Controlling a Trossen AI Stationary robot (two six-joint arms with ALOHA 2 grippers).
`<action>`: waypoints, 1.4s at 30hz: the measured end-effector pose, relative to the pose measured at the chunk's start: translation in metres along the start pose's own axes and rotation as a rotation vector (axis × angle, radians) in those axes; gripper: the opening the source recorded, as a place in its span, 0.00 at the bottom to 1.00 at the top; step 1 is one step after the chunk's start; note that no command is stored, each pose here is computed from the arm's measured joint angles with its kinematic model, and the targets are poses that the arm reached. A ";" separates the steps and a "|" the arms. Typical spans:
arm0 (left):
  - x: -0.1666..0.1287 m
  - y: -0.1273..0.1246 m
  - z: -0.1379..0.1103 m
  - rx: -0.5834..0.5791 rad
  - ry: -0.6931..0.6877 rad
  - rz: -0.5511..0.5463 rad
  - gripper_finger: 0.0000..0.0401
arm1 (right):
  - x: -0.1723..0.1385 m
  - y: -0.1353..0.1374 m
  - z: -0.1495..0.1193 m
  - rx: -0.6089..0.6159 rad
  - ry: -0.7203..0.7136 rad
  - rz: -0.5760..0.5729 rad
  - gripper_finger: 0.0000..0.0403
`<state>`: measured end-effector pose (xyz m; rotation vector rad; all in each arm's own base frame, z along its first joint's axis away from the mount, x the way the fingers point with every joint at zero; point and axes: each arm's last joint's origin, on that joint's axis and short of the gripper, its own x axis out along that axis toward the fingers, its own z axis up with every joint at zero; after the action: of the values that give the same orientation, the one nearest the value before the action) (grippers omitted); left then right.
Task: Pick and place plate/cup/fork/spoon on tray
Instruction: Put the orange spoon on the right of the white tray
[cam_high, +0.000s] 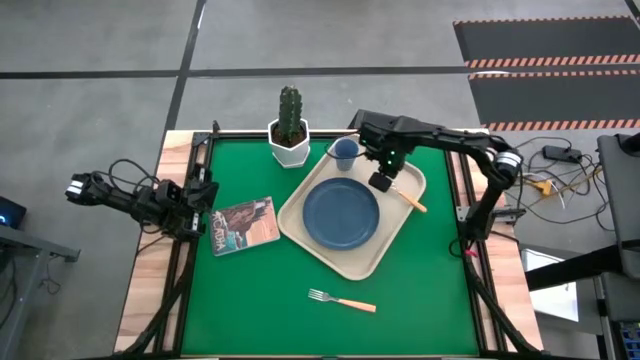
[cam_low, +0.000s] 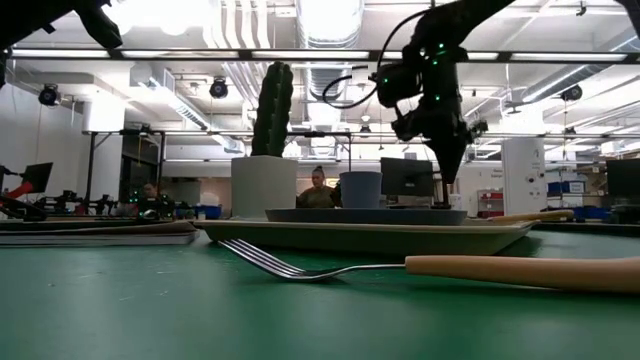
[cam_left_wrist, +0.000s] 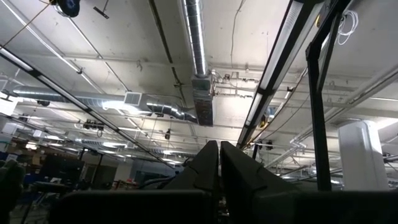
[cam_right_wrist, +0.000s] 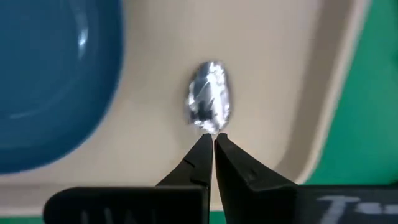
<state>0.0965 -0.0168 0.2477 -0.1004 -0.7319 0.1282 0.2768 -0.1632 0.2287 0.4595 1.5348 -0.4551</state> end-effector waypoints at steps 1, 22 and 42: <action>0.000 0.000 0.000 0.000 0.000 0.000 0.00 | 0.002 0.001 0.000 -0.002 0.018 0.012 0.02; 0.000 0.000 0.000 0.000 0.001 0.000 0.00 | 0.045 0.005 -0.063 0.147 -0.023 0.021 0.30; 0.000 0.000 0.000 -0.001 -0.001 0.004 0.00 | 0.060 0.003 -0.077 0.169 -0.045 -0.037 0.09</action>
<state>0.0961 -0.0166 0.2476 -0.1027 -0.7332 0.1313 0.2133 -0.1179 0.1694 0.5483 1.4702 -0.6230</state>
